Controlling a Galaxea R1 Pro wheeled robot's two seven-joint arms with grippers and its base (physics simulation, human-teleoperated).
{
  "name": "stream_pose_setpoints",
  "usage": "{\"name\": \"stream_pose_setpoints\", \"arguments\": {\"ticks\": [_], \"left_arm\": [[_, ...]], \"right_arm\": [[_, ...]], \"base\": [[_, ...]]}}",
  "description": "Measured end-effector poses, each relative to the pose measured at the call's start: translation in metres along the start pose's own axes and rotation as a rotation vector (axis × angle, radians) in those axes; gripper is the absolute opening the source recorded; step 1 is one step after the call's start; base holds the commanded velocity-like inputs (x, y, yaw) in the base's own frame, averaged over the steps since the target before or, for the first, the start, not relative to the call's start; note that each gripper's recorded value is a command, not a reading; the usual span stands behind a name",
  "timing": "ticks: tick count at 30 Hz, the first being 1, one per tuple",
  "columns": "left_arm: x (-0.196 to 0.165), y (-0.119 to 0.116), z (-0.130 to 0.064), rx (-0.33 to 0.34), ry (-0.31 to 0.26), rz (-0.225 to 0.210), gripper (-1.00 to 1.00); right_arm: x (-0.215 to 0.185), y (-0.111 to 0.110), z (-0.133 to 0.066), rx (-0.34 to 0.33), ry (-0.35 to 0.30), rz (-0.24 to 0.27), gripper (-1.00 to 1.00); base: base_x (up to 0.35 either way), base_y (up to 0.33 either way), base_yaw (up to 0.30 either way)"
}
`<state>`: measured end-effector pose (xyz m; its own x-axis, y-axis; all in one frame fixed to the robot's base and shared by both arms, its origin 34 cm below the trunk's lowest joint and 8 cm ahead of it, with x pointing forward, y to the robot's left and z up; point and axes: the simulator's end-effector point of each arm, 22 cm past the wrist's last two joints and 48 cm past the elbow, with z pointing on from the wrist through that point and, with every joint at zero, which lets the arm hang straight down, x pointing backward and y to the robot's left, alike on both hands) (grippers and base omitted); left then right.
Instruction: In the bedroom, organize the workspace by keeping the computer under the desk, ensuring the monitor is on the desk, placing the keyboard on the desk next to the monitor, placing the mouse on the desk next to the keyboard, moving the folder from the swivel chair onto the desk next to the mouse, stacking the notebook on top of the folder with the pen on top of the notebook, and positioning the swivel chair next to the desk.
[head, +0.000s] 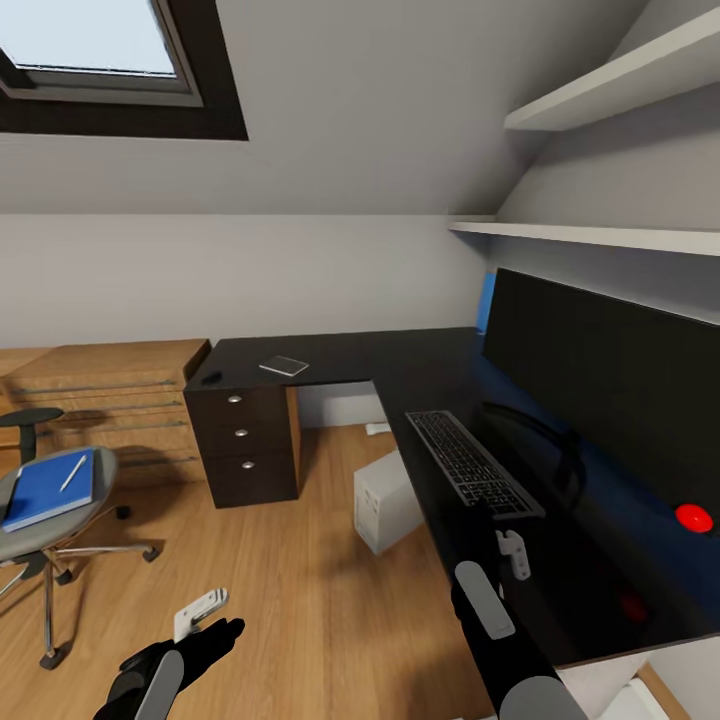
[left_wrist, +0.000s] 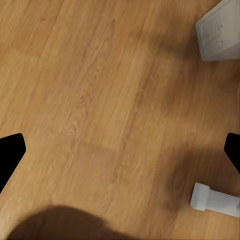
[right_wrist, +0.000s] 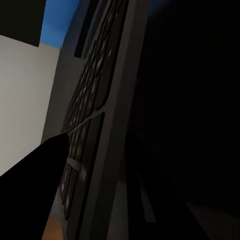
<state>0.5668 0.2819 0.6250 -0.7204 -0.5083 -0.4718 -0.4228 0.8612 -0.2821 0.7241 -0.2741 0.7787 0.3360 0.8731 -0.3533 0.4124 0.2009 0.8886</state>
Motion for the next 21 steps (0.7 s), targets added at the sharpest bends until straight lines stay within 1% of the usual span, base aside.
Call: {"name": "stream_pose_setpoints", "arguments": {"ticks": [9, 14, 21], "left_arm": [[0.0005, 0.0004, 0.0001, 0.0, 0.003, 0.001, 1.0], [0.0005, -0.0001, 0.0001, -0.001, 0.002, 0.0, 1.0], [0.0013, 0.0001, 0.0004, 0.0, 0.005, 0.0, 1.0]], "right_arm": [[-0.0014, -0.0008, 0.0006, 0.001, -0.004, 0.003, -1.0], [-0.0045, -0.0018, 0.0014, 0.003, -0.011, 0.005, -1.0], [-0.0049, -0.002, 0.0018, 0.003, -0.012, 0.005, -1.0]], "base": [[0.014, 0.0, 0.0], [0.095, -0.08, 0.0], [0.016, -0.014, 0.0]]}}
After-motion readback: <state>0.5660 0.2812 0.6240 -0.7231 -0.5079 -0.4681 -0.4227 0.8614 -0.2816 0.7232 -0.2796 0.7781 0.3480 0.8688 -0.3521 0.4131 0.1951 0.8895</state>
